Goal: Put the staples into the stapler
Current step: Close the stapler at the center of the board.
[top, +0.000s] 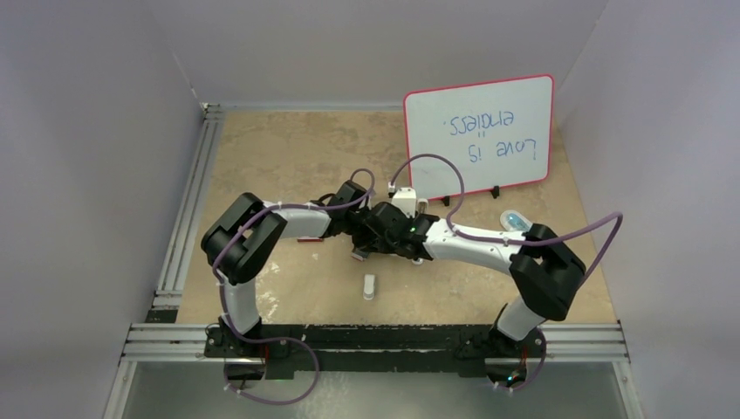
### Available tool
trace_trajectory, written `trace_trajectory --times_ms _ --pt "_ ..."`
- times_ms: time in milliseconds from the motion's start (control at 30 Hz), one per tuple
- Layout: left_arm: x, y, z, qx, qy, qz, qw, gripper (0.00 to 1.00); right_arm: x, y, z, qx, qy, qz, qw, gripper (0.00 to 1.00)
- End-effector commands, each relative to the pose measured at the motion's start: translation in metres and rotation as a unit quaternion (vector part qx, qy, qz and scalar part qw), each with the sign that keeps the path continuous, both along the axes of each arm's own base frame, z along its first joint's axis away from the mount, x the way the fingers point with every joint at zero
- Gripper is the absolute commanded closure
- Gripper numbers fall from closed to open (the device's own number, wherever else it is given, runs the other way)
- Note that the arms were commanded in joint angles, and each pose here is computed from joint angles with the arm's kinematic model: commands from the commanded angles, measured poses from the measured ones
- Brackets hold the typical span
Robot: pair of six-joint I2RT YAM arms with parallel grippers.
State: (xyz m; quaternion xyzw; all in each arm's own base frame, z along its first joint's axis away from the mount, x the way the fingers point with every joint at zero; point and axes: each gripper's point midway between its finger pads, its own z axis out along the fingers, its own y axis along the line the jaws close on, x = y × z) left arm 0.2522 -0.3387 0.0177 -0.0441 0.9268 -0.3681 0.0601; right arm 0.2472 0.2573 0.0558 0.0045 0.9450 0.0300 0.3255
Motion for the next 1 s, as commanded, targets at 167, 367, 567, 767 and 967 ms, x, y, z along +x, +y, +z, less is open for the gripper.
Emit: trace_trajectory --times_ms 167,367,567,767,967 --pt "0.014 0.014 0.020 0.038 -0.058 0.024 0.997 0.88 0.006 0.010 0.038 0.049 -0.029 -0.010 0.998 0.59" --pt "0.011 0.019 0.024 0.040 -0.066 0.025 0.997 0.89 0.002 0.003 0.010 0.023 -0.002 -0.009 1.000 0.73" --pt "0.012 0.021 0.039 0.037 -0.083 0.026 0.995 0.89 -0.007 0.003 -0.012 0.017 0.025 0.000 1.000 0.80" --pt "0.014 0.025 0.054 0.036 -0.102 0.031 0.994 0.89 -0.012 -0.006 -0.026 0.024 0.049 0.001 0.998 0.79" --pt "0.016 0.027 0.067 0.031 -0.120 0.034 0.992 0.89 -0.015 -0.011 -0.030 0.025 0.056 0.002 0.998 0.80"
